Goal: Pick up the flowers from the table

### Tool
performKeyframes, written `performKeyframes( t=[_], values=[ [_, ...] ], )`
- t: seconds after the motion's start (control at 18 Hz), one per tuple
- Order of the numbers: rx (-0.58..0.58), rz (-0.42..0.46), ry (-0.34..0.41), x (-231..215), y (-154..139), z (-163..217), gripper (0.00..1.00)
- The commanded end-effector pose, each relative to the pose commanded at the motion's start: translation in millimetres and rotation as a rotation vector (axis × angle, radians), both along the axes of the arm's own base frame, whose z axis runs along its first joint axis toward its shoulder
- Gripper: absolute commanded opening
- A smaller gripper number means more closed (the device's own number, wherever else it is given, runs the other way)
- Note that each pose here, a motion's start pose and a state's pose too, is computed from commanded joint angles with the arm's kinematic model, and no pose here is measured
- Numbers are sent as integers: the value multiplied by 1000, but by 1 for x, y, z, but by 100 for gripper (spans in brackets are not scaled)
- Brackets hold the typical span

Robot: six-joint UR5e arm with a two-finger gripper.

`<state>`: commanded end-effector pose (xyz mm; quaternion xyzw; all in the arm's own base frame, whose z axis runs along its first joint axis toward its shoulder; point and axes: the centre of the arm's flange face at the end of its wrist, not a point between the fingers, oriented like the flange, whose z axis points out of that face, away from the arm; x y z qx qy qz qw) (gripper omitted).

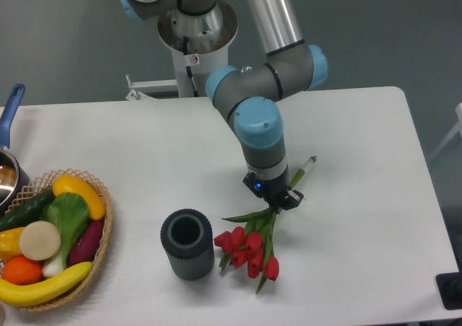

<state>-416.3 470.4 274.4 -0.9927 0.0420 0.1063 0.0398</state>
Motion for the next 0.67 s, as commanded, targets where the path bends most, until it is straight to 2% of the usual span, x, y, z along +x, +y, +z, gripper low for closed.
performKeyframes(
  t=[0.28,0.5,0.67],
  values=[
    [38,-2,-76,-22,11,56,0],
    [6,-9,-121,-33,21,75,0],
    [3,-10,-123,-34,23,78,0]
  ],
)
